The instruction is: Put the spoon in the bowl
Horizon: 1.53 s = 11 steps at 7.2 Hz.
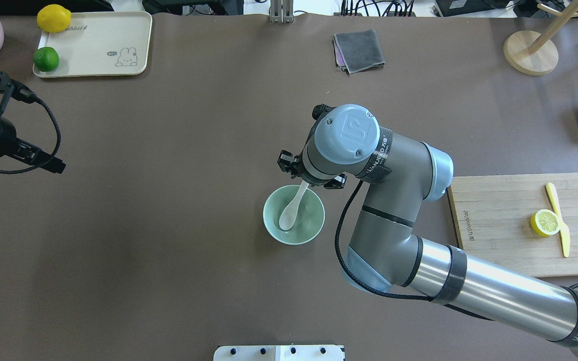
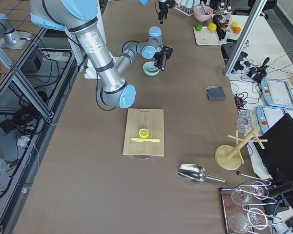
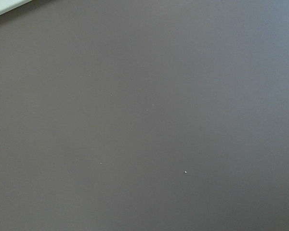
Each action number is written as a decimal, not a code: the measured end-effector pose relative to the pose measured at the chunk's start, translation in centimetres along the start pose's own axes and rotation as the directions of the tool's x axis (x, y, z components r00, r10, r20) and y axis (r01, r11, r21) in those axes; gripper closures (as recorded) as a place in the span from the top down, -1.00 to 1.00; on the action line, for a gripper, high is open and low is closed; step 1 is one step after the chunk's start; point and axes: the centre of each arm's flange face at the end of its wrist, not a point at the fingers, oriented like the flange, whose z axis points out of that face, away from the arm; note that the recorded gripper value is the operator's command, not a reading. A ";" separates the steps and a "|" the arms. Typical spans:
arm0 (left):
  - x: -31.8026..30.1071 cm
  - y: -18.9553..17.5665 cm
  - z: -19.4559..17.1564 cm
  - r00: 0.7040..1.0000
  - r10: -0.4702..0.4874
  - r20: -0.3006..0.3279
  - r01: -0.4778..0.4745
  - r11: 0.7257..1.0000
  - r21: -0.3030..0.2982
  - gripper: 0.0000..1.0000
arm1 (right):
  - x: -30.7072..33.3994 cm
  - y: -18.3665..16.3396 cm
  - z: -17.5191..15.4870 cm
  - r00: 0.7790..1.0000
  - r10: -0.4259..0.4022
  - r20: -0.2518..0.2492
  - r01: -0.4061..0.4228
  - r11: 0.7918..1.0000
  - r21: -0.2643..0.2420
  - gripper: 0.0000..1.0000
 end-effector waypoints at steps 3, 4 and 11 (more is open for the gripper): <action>-3.9 0.2 -1.4 1.000 0.006 0.030 -0.006 1.000 0.010 0.94 | 11.7 -5.1 -5.0 0.996 -0.086 -0.014 0.085 0.995 -0.044 1.00; -7.3 1.3 -2.6 0.999 0.022 0.029 -0.022 1.000 0.005 0.94 | 16.9 -7.1 -6.9 0.989 -0.141 -0.034 0.139 0.989 -0.056 1.00; -29.5 9.3 -10.0 0.997 0.072 0.041 -0.070 0.996 -0.055 0.95 | 54.1 -25.5 -19.3 0.888 -0.447 -0.103 0.438 0.893 -0.103 1.00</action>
